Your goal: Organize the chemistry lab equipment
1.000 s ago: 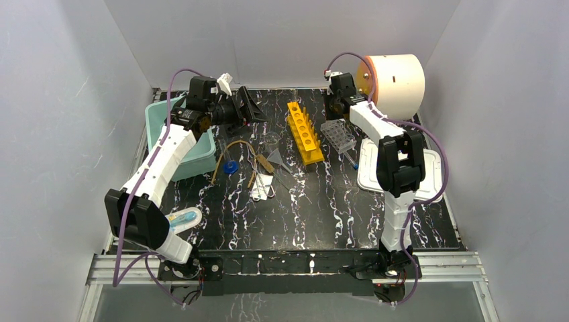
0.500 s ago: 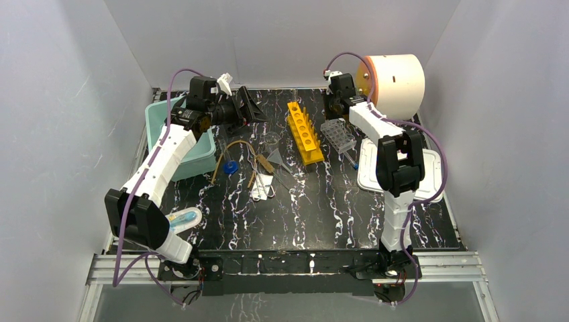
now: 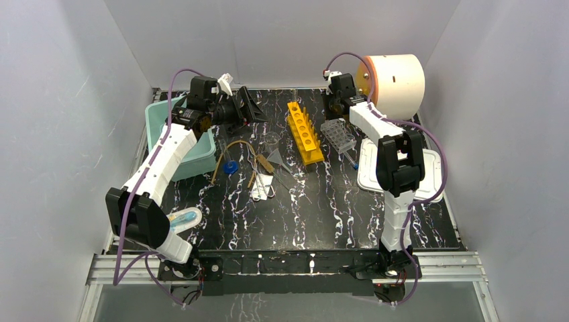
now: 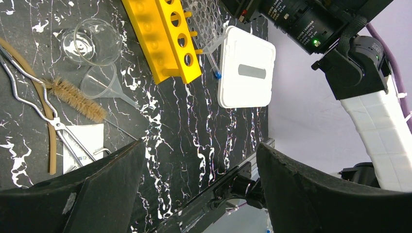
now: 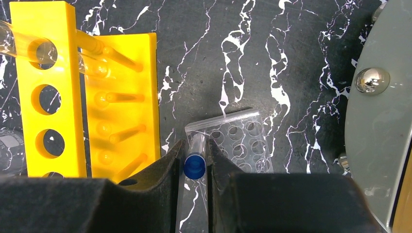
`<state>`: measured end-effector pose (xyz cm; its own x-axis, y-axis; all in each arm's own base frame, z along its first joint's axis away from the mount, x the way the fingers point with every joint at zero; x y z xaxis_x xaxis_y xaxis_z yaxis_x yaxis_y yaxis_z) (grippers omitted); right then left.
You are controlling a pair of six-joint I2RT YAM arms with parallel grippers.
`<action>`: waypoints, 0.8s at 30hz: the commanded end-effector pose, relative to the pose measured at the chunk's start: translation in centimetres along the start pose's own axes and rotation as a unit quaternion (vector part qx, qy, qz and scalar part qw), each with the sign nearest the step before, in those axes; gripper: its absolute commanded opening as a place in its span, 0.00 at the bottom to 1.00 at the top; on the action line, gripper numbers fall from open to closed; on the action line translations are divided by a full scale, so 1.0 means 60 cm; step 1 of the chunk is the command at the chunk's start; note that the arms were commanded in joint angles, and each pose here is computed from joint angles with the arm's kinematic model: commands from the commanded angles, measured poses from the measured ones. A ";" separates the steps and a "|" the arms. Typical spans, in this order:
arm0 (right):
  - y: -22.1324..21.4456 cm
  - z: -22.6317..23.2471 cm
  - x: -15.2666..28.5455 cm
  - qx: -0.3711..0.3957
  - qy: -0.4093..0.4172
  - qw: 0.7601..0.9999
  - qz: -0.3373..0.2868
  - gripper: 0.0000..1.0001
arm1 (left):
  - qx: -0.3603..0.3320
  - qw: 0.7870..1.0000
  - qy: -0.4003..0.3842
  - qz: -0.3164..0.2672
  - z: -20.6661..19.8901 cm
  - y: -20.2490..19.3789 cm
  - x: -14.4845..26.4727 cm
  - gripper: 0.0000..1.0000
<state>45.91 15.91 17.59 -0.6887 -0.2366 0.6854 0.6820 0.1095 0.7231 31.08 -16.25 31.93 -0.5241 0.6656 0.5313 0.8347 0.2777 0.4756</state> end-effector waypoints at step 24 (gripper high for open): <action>0.007 0.003 -0.016 0.014 -0.002 1.000 0.001 0.30 | -0.010 1.000 -0.010 -0.007 -0.016 0.007 0.012 0.84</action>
<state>45.37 15.79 16.72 -0.6457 -0.2332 0.7271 0.7203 0.1302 0.6813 31.22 -16.30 31.98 -0.5247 0.6658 0.5305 0.8342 0.2781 0.4761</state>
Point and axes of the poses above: each gripper's point midway between its finger pads, its own x axis back along the fingers, its own z axis along the line the jaws close on, y = z × x, the point moved 9 cm from there along x, back along the fingers, and after that the axes turned 4 degrees about -x, right-handed, at the moved point
